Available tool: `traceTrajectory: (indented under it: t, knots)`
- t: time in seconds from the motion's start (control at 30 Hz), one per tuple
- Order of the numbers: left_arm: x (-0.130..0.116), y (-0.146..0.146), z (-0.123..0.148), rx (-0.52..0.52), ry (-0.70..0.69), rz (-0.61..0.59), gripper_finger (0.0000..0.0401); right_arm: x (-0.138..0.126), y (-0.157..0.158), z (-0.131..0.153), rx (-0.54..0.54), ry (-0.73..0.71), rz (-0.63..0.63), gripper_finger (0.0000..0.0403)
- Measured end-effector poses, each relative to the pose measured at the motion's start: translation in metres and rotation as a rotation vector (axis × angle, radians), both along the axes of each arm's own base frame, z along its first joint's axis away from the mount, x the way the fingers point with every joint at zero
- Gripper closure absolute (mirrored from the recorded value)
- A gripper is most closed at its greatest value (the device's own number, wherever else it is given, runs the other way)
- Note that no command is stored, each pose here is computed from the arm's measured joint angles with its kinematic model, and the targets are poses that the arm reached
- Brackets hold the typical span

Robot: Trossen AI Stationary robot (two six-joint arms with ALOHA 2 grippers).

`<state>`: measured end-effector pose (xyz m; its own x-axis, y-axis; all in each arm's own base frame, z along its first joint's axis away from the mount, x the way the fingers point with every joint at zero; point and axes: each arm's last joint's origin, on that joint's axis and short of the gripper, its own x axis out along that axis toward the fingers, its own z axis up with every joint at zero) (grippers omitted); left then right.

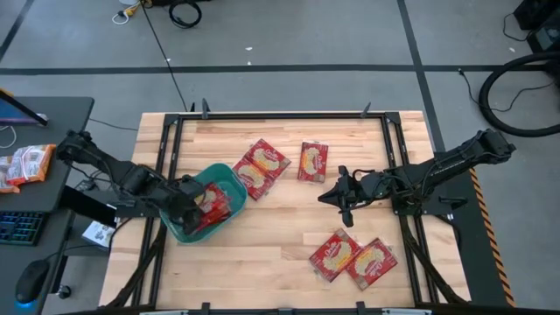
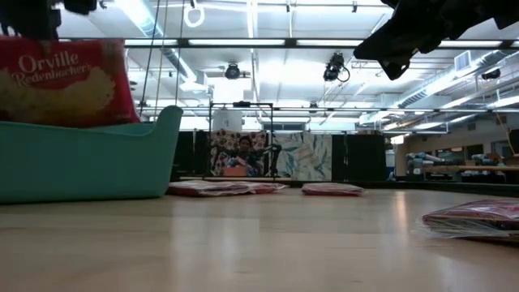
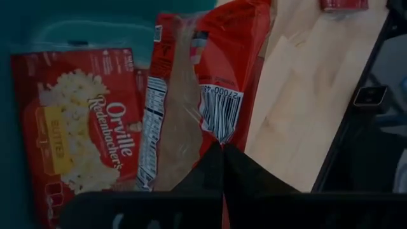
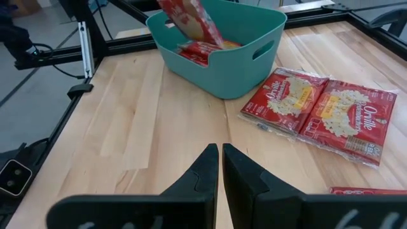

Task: Sort popcorn bags into baskets
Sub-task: Put the red popcorn bag into the green bin

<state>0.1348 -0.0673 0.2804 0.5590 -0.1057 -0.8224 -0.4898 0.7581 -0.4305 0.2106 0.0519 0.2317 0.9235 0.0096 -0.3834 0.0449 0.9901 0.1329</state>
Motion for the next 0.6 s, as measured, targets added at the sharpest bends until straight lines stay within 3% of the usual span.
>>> traceTrajectory:
  t: [0.17,0.3,0.6]
  knots:
    - [-0.006,0.012,-0.015,-0.093,-0.074,0.002,0.0401,0.000,0.000,0.000,-0.004,0.000,0.001,0.0376]
    - [-0.014,0.022,-0.029,-0.128,-0.055,0.029,0.0401,0.000,0.000,0.000,-0.004,0.000,0.001,0.0376]
    - [-0.022,0.037,-0.034,-0.072,-0.013,0.053,0.0394,0.000,0.000,0.000,-0.004,0.000,0.001,0.0376]
